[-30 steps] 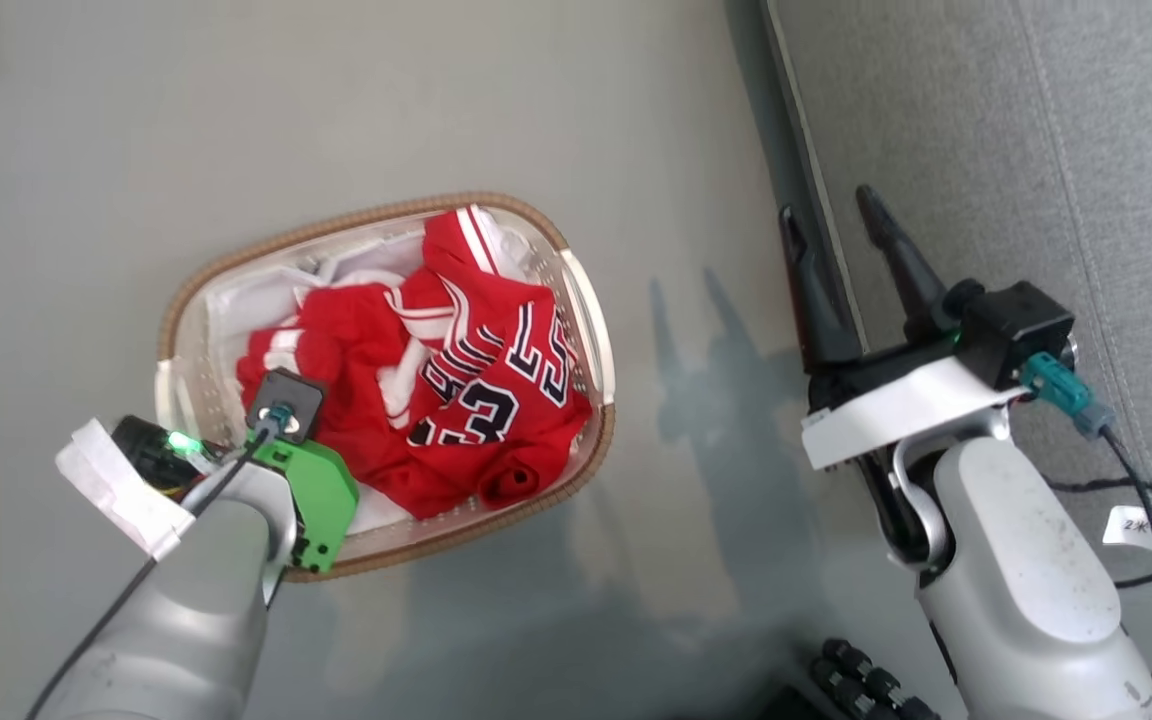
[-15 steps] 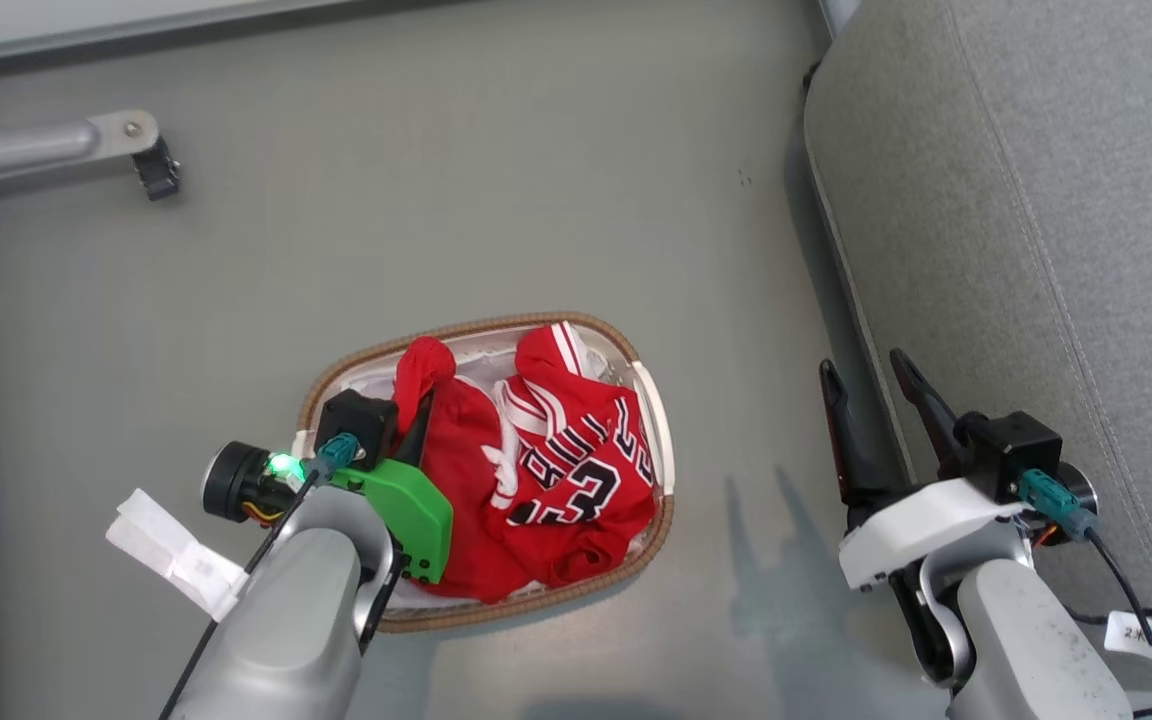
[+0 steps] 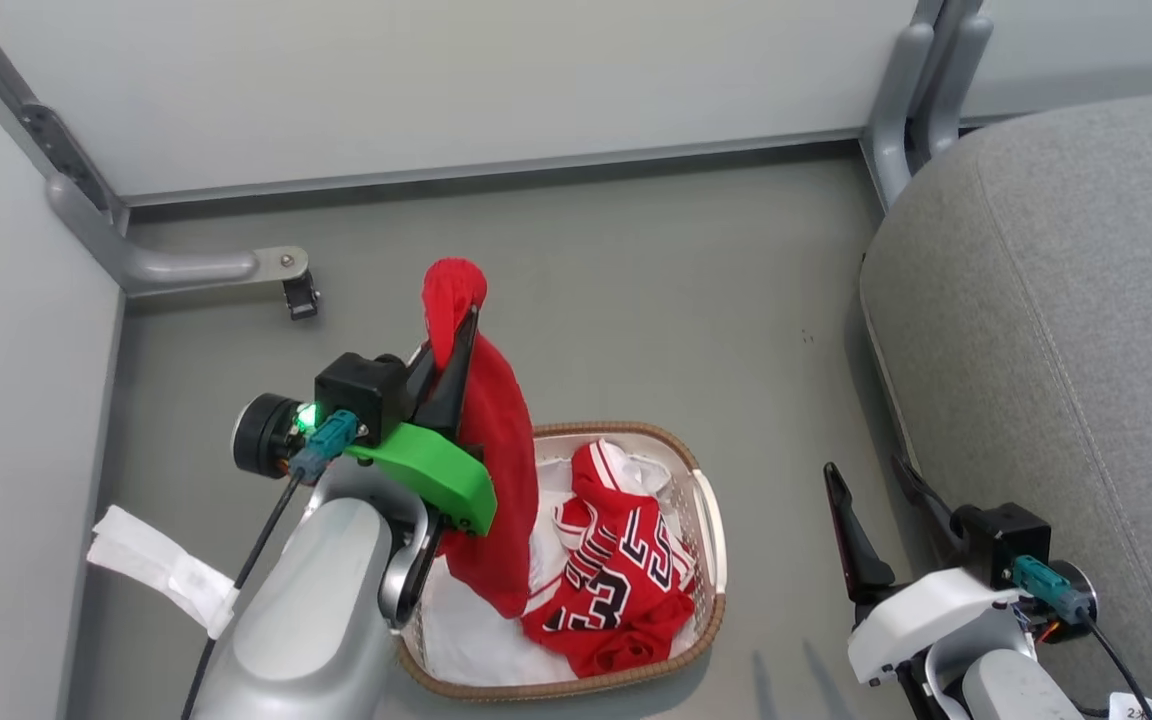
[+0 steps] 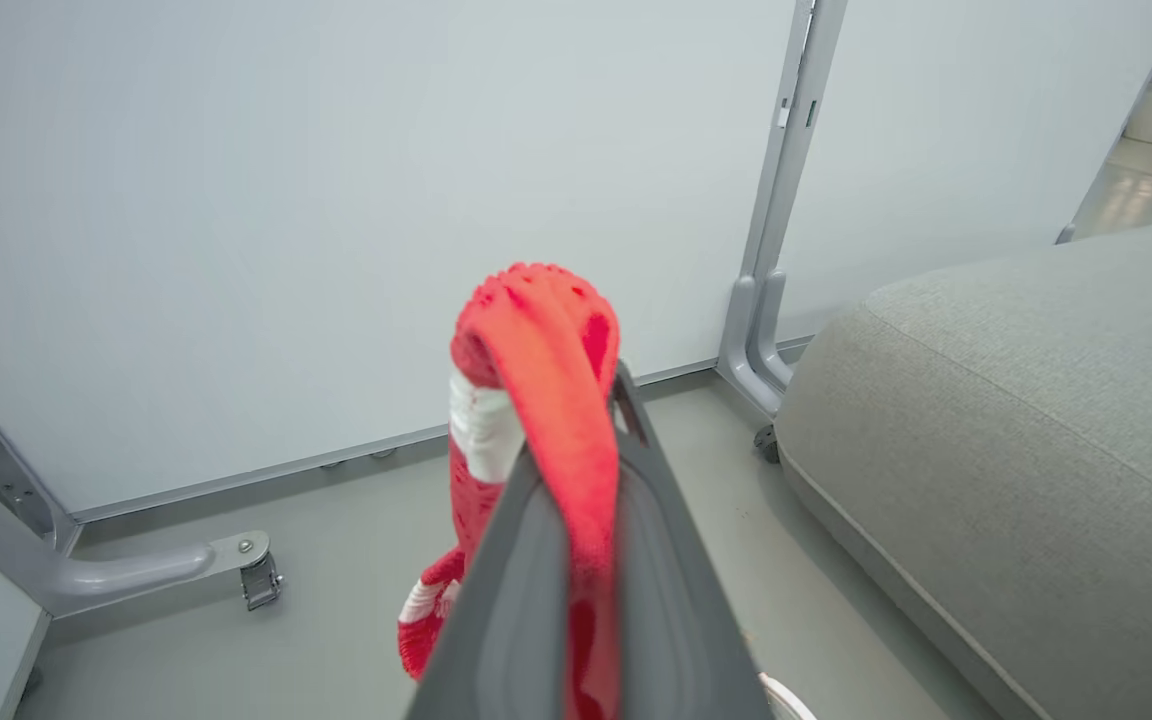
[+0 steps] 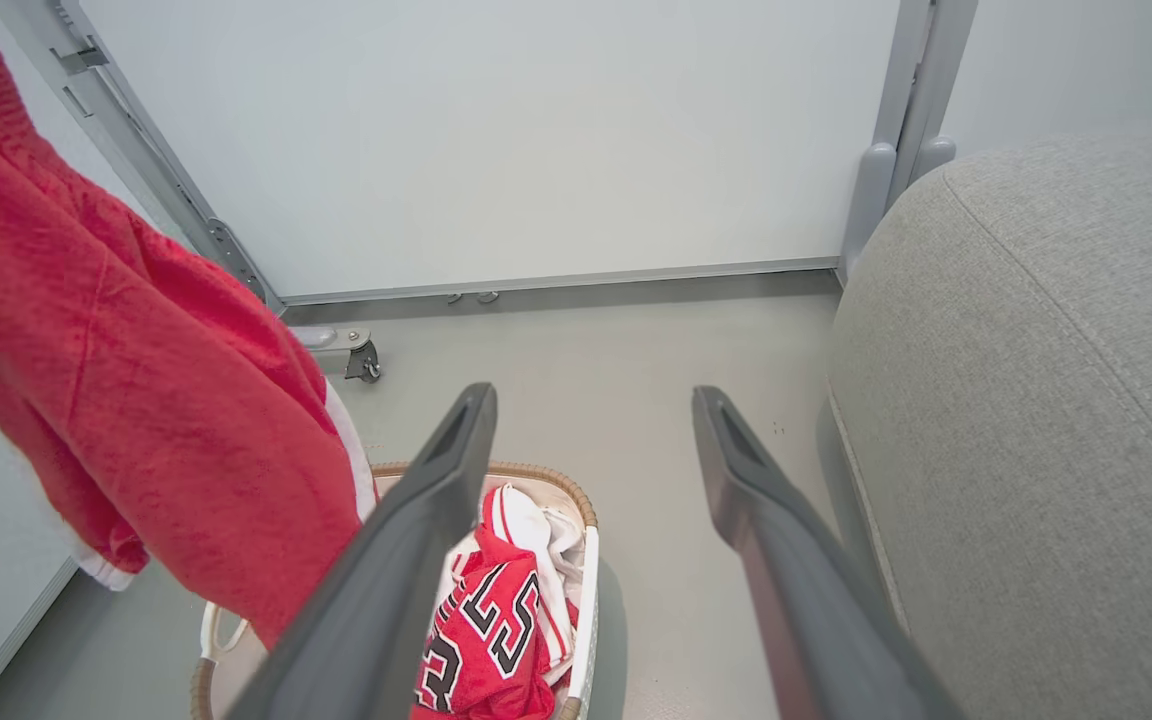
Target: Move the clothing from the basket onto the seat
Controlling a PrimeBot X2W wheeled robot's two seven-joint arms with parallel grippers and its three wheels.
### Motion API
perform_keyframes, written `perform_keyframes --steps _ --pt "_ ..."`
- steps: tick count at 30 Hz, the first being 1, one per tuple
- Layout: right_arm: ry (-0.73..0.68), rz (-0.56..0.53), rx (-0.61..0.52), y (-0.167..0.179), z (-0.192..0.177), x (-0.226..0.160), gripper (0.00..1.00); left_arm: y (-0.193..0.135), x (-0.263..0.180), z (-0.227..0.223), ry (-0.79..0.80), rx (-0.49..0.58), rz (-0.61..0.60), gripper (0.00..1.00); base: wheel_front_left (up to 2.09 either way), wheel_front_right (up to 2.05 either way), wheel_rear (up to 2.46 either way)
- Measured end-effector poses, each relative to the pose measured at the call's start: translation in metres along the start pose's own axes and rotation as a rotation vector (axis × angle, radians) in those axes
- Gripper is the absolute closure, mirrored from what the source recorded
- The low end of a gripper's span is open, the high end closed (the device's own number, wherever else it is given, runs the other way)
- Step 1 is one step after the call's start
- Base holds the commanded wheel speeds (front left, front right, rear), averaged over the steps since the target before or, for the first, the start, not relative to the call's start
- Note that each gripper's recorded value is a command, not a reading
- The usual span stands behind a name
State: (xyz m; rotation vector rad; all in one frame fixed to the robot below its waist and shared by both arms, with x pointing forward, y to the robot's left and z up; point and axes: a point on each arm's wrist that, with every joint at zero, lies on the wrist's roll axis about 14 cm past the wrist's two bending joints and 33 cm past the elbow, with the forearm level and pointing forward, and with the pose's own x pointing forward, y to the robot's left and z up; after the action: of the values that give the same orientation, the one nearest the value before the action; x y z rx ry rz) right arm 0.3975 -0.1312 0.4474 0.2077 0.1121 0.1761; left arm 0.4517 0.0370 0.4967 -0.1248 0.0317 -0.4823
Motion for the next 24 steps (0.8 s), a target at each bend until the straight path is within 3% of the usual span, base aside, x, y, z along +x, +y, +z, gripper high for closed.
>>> perform_keyframes --steps 9,15,24 --pt "-0.026 0.038 0.001 0.017 0.008 -0.015 0.00 -0.020 -0.010 0.115 -0.315 0.016 -0.032 1.00 0.00 0.00 0.00" --pt "-0.019 0.097 -0.012 0.036 0.006 -0.019 0.00 -0.027 -0.018 0.134 -0.363 0.033 -0.036 1.00 0.00 0.00 0.00" --pt "-0.145 0.424 -0.040 0.140 0.054 0.003 0.00 -0.035 -0.021 0.136 -0.365 0.037 -0.058 1.00 0.00 0.00 0.00"
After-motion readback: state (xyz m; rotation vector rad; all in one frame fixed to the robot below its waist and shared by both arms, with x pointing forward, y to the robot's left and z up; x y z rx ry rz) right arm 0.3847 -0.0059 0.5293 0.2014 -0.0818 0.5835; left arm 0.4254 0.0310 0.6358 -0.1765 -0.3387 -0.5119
